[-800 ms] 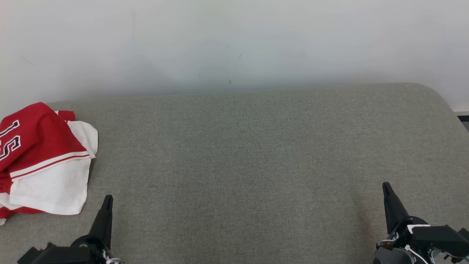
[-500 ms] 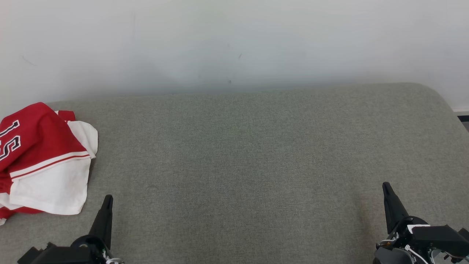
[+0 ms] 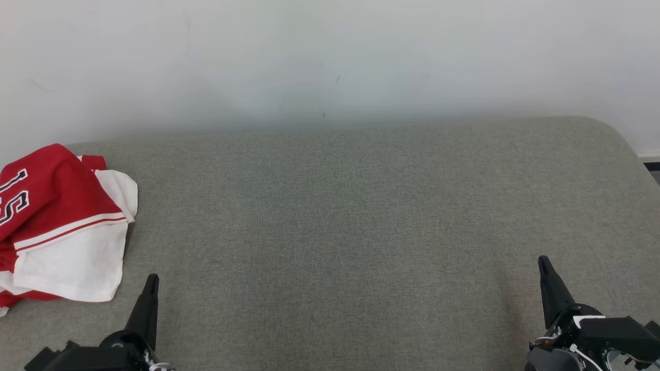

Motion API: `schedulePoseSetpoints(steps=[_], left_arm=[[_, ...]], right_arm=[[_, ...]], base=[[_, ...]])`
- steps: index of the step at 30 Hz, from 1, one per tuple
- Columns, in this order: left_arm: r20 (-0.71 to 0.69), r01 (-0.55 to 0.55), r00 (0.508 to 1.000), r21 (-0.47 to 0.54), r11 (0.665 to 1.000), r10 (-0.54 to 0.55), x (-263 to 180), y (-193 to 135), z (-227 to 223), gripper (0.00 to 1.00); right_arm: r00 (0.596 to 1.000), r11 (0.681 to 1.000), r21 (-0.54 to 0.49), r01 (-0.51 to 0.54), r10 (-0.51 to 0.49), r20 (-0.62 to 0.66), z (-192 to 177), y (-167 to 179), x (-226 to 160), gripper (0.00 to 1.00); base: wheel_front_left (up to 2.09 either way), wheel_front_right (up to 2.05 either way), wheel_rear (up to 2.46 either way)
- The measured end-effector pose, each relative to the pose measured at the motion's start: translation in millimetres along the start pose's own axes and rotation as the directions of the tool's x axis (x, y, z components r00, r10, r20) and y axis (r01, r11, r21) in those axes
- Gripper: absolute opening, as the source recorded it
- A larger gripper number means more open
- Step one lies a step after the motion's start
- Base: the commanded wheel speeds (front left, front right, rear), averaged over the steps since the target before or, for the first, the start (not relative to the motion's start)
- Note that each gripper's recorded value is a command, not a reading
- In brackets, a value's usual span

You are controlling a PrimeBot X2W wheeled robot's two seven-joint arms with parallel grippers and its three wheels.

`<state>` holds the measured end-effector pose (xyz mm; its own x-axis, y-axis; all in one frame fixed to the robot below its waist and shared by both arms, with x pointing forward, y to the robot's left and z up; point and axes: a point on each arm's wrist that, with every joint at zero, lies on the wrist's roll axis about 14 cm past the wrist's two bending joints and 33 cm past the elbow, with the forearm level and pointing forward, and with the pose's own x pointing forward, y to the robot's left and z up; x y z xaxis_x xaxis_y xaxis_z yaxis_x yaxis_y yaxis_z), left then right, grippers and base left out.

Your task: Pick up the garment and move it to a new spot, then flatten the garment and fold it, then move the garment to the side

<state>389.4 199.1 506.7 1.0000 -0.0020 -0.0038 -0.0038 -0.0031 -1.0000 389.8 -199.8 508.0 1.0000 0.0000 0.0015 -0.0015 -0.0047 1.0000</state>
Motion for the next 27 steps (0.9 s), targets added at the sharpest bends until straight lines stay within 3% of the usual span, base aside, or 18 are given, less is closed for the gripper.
schedulePoseSetpoints(steps=[27], left_arm=[[0.000, 0.000, 1.000, 0.000, 1.000, 0.000, 0.0, 0.0, 0.0, 0.00]], right_arm=[[1.000, 1.000, 0.000, 0.000, 0.000, 0.000, 0.0, 0.0, 0.0, 0.00]], base=[[0.00, 0.00, 0.00]])
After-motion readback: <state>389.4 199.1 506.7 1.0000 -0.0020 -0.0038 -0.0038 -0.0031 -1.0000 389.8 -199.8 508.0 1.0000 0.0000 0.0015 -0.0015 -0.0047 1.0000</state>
